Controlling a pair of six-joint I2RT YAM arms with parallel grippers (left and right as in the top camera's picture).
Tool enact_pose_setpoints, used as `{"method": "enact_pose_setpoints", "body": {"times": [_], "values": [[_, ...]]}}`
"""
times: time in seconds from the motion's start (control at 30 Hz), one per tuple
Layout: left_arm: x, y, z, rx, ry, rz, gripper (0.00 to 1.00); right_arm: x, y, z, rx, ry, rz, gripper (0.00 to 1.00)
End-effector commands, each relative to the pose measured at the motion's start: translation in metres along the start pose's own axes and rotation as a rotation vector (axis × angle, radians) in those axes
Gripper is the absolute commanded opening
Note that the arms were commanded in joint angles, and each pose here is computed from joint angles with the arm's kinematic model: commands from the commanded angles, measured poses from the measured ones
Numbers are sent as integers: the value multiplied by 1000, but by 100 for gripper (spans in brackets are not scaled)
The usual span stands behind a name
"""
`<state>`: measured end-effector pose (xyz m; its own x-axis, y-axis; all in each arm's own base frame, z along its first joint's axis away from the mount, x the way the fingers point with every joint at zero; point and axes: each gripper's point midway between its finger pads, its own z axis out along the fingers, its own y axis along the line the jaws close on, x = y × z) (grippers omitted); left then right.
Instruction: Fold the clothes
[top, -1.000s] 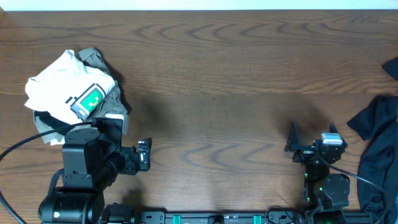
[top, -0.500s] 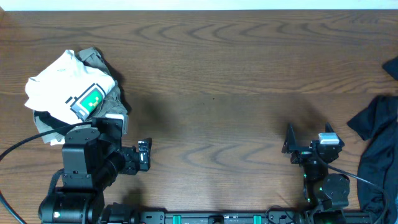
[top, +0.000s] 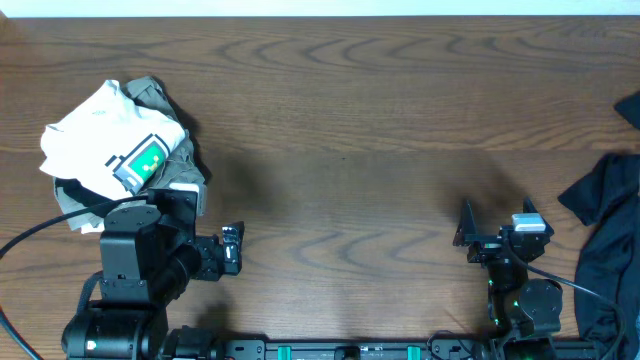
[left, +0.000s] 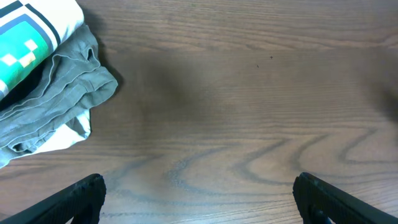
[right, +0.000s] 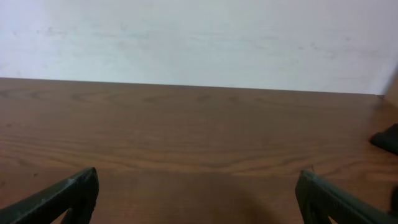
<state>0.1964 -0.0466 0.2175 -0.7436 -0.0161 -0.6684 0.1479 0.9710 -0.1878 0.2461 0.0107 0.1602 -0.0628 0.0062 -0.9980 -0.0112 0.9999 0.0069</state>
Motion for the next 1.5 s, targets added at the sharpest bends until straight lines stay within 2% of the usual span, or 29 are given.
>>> {"method": "enact_pose_setpoints", "body": {"times": [0.0,0.3,0.43,0.53,0.73,1.0,1.33,1.47], "values": [[-1,1,-2,-10,-9,7,98,1,0,0,-4,2,-10,99],[1,1,-7,-8,-33,12,98,1,0,0,-4,2,-10,99],[18,3,-1,-9,-26,10,98,1,0,0,-3,2,-10,99],[40,23,9,-102,-25,50,98,1,0,0,-4,2,-10,99],[52,35,40,-125,-196,72,98,1,0,0,-4,2,-10,99],[41,40,70,-113,-439,103,98,1,0,0,-3,2,-10,99],[22,56,78,-186,-634,101,98,1,0,0,-4,2,-10,99],[20,55,79,-184,-656,102,98,1,0,0,-4,2,-10,99]]}}
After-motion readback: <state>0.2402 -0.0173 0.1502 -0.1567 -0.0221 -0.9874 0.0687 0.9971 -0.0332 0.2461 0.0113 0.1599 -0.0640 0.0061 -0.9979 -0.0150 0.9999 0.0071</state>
